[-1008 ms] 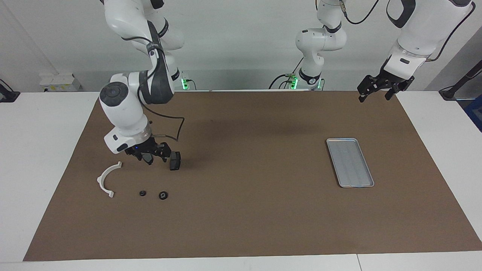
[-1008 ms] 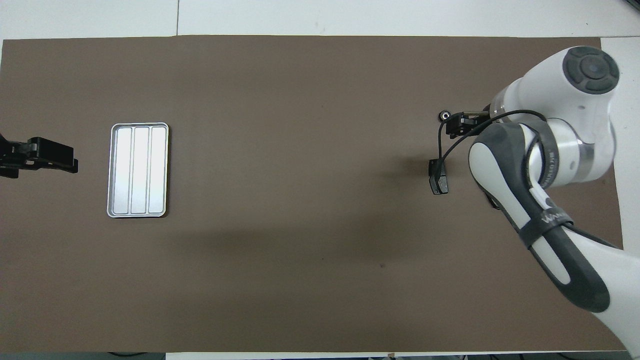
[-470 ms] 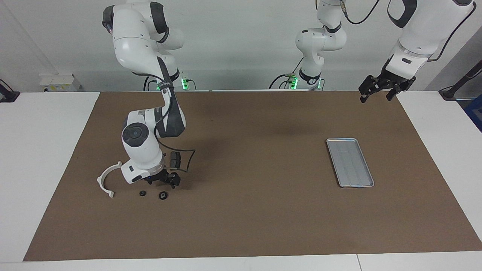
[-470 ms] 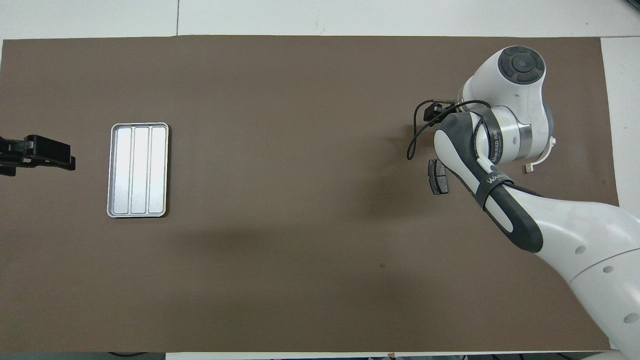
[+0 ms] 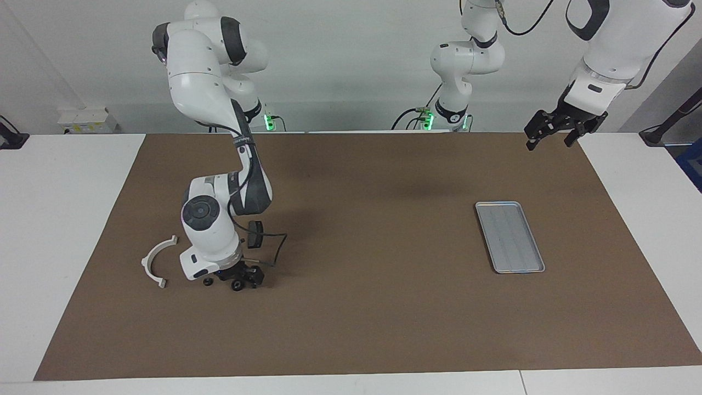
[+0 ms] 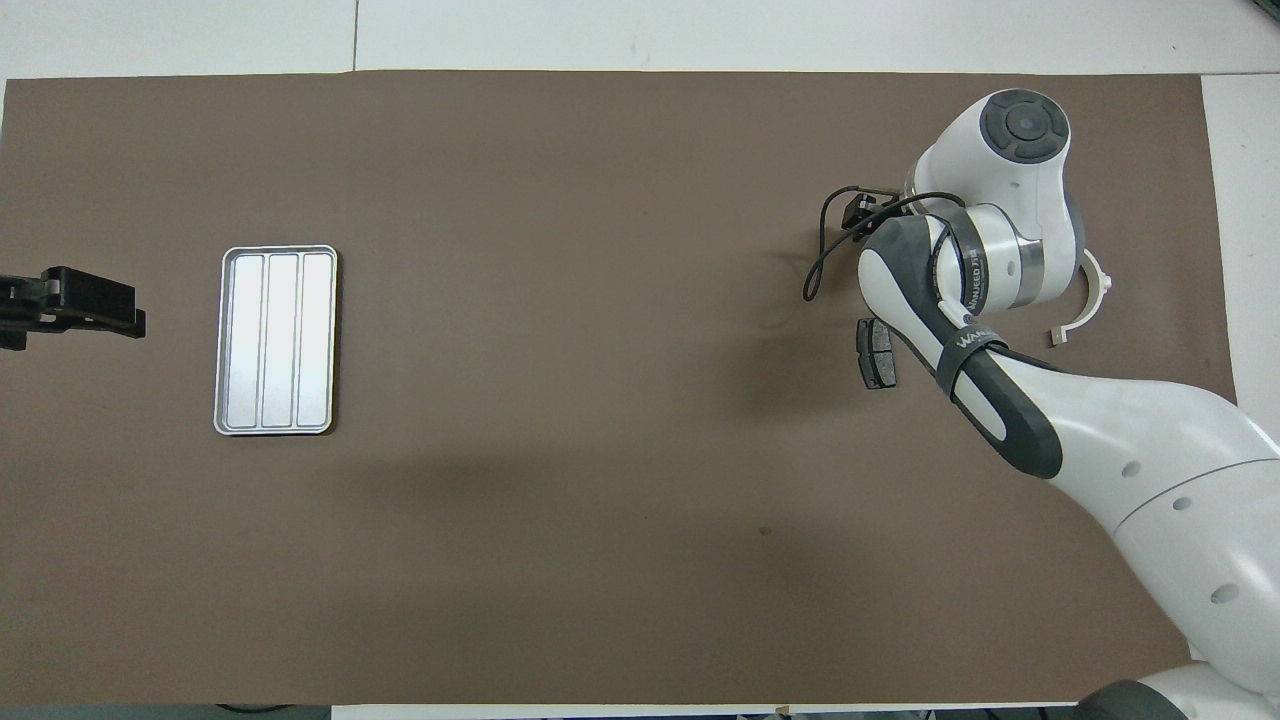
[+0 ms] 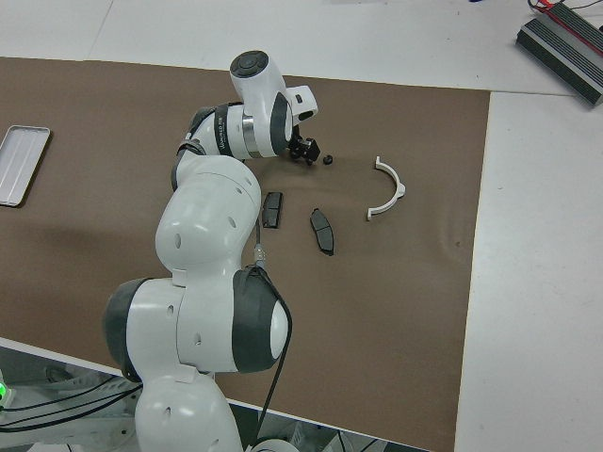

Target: Pick bearing gear from pile to tray

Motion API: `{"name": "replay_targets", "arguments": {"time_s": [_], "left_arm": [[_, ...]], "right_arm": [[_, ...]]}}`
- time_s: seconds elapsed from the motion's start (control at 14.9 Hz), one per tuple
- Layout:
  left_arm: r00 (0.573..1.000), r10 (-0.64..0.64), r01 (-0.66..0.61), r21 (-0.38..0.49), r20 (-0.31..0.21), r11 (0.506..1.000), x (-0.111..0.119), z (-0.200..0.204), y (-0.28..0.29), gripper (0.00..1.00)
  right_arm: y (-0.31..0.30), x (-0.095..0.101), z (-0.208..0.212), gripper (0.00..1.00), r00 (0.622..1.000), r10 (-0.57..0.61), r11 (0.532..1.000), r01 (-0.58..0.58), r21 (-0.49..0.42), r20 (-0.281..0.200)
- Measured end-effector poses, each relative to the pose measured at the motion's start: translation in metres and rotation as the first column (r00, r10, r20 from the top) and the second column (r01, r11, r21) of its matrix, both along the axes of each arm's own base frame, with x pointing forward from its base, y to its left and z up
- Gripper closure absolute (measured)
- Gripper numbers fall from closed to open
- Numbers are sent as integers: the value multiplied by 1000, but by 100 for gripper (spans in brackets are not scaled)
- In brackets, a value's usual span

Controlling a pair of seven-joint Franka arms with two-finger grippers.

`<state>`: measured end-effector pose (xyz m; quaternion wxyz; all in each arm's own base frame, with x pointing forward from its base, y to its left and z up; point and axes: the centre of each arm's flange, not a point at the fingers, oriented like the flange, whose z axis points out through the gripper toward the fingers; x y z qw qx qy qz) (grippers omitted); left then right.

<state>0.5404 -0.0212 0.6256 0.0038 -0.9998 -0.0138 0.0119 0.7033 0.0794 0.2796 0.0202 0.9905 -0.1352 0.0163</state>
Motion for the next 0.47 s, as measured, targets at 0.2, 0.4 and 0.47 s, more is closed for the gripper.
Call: {"name": "replay_targets", "arguments": {"time_s": [0.2,0.4,0.47], "left_arm": [[1000,-4,4,-1,25,1000,4,-5,-2,0],[999,-11,11,-2,49,1000,6,-14,-6,0],[998,-11,11,-2,54,1000,6,-14,-6,0]], "right_arm": [[0,2,3,29,1000,-21,1000,21,4,14],[-2,6,6,44,998,-44,999,44,10,42],[-2,6,7,57,998,-46,999,46,11,45]]}}
